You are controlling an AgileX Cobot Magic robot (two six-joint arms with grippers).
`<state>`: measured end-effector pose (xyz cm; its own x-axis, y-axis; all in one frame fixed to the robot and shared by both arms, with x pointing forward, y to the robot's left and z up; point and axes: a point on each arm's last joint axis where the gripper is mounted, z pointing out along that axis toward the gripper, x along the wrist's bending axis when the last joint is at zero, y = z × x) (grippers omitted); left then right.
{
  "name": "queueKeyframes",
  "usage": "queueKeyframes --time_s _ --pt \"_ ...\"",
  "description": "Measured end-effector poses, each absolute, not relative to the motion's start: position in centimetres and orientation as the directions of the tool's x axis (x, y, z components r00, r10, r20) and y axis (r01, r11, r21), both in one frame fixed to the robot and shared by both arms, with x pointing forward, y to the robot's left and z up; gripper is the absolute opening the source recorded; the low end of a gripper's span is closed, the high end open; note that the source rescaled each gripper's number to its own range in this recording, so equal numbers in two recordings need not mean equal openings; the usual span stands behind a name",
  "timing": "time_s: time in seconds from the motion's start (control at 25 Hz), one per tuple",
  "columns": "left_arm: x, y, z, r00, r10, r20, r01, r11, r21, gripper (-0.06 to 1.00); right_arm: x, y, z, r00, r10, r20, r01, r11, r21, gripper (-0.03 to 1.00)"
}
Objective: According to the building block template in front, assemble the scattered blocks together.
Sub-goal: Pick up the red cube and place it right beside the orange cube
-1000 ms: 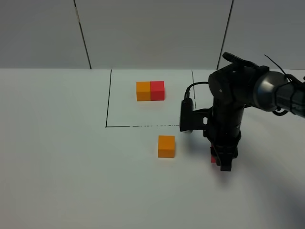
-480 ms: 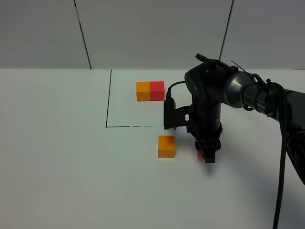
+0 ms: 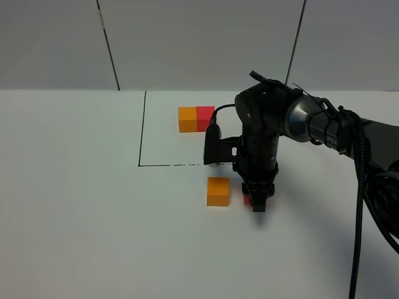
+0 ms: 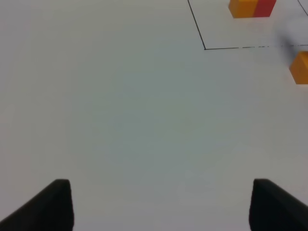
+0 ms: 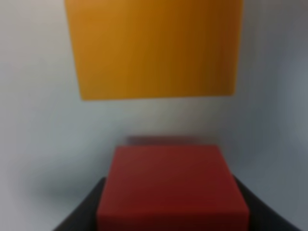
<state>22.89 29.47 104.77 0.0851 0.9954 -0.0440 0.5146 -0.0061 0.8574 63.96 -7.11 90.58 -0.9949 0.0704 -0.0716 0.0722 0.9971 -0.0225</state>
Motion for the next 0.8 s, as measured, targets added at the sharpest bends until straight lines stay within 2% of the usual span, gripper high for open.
queueKeyframes --time_s 0.8 --pt "22.89 29.47 104.77 0.085 0.995 -0.044 0.515 -0.006 0.857 0.64 63.72 -6.52 89.75 -0.988 0.139 -0.065 0.135 0.989 0.063 0.00"
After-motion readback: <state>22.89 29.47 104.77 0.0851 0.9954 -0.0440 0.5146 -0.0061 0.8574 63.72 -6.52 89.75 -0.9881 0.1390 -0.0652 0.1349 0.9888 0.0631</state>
